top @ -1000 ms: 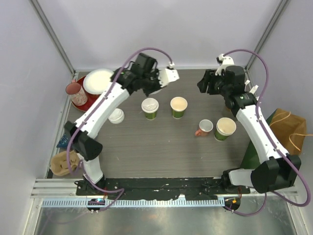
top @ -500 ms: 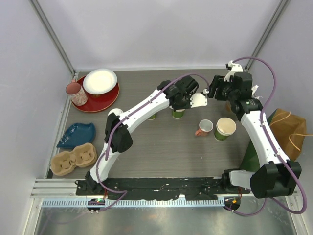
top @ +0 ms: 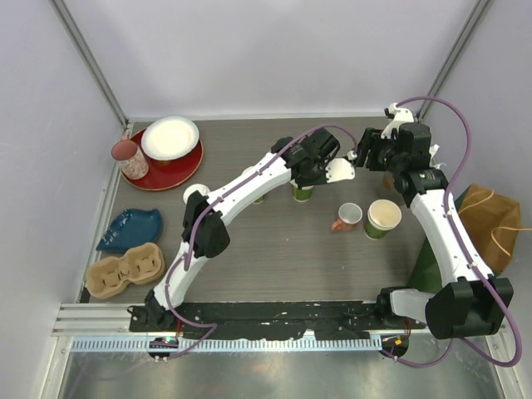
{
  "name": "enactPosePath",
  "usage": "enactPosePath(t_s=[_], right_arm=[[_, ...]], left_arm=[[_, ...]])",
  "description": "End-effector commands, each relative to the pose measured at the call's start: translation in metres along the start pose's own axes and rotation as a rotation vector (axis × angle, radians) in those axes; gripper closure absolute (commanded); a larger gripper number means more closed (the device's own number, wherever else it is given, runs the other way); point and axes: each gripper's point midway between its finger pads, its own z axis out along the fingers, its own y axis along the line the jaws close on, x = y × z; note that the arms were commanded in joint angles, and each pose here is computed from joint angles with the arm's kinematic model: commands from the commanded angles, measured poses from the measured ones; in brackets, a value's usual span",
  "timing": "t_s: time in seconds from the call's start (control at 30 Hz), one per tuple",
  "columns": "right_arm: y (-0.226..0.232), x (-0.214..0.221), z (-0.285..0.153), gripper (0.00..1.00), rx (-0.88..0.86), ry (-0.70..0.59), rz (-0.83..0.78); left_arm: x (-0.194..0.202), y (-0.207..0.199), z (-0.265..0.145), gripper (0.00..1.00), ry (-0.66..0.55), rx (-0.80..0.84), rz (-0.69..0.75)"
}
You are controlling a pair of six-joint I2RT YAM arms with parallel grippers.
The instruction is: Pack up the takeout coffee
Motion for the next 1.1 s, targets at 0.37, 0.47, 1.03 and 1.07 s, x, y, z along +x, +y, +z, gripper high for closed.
enactPosePath(t_s=[0.37,0.47,1.03,1.07], right_arm=[[0.012,-0.017,-0.015,0.38,-0.044,-0.064,-0.034],[0.013,-0.015,-0.014,0.38,-0.048,-0.055,-0.033],[0.013,-0.014,-0.013,0.38,-0.055,-0.051,-0.037],[0.013,-0.014,-0.013,0.38,-0.055,-0.051,-0.037]], left_arm=[[-0.026,-0.002,0.012,1.0,-0.059,-0.02,0.008],[-0.025,-0.001,0.017,1.0,-0.052,-0.024,0.013],[-0.046,-0.012,-0.002,1.0,-0.089,-0.049,0.066],[-0.047,-0.012,-0.002,1.0,-0.086,-0.056,0.075]])
